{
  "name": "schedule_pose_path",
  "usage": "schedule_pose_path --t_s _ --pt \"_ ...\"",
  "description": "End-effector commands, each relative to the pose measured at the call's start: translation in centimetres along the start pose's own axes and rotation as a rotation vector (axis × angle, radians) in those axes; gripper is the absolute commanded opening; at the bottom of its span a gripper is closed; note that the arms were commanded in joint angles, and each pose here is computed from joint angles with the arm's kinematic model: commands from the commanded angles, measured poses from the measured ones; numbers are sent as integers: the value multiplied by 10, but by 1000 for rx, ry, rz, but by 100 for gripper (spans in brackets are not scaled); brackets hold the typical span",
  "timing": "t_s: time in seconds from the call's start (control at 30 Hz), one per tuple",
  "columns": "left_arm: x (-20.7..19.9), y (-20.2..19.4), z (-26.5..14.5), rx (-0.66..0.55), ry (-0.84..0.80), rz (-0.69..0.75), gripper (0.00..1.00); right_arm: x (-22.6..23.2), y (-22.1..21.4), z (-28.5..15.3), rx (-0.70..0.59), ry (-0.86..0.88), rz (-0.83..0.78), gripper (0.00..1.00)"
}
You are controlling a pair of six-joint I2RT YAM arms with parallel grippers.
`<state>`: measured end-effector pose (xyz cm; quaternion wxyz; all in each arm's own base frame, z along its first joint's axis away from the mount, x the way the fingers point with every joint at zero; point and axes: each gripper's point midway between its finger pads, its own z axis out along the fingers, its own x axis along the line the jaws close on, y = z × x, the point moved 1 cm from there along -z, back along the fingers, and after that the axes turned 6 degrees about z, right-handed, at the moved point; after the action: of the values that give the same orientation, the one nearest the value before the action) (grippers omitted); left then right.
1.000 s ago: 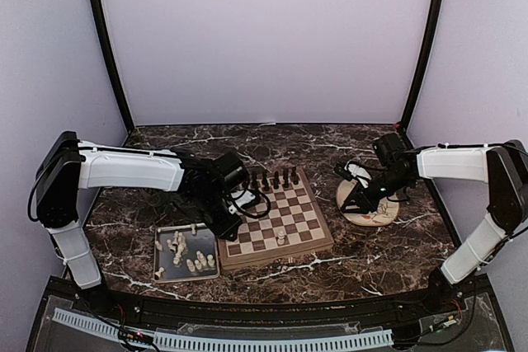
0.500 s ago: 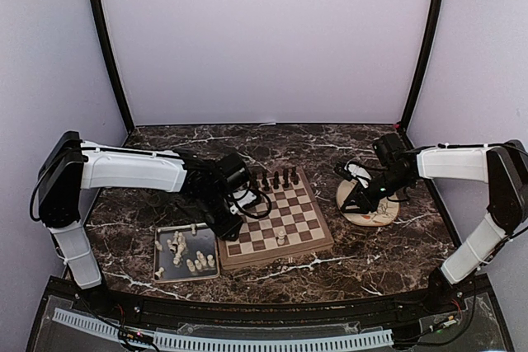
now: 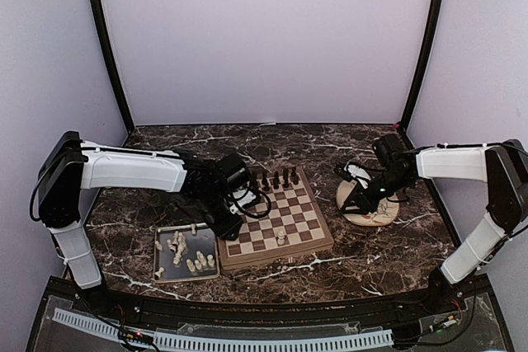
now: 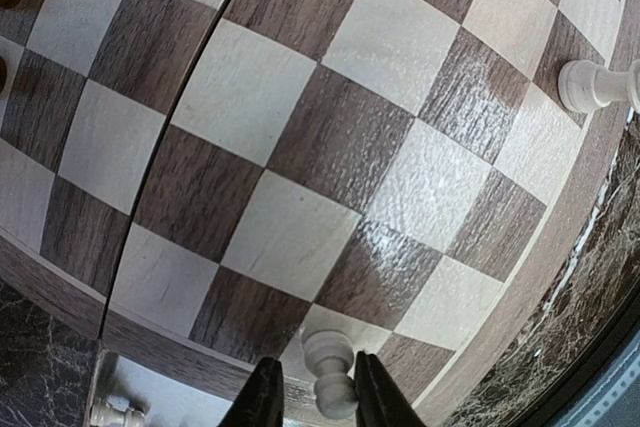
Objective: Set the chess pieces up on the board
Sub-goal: Place the pawn on a2, then pick up the rook from the storage box.
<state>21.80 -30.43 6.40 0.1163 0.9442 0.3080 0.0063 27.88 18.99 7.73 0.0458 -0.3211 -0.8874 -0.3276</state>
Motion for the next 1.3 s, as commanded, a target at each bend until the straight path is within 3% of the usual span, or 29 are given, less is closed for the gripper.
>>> schedule_pose_path --t_s 0.0,0.17,0.33,0.77,1.07,1.27 --pt "-12 7 -13 -26 -43 40 29 -1 0 1 3 3 -4 35" --pt "-20 21 -44 -128 -69 60 35 -1 0 1 3 4 -2 35" --pt "8 13 -71 -181 94 -10 39 -2 -1 2 7 8 3 35" --pt "56 -93 -47 30 203 -321 31 -2 -2 5 14 16 10 35" --pt "11 -65 -42 -79 -99 -232 30 -3 -2 4 16 8 9 35" --pt "14 -77 -33 -7 -76 -237 28 -3 -3 5 19 9 10 35"
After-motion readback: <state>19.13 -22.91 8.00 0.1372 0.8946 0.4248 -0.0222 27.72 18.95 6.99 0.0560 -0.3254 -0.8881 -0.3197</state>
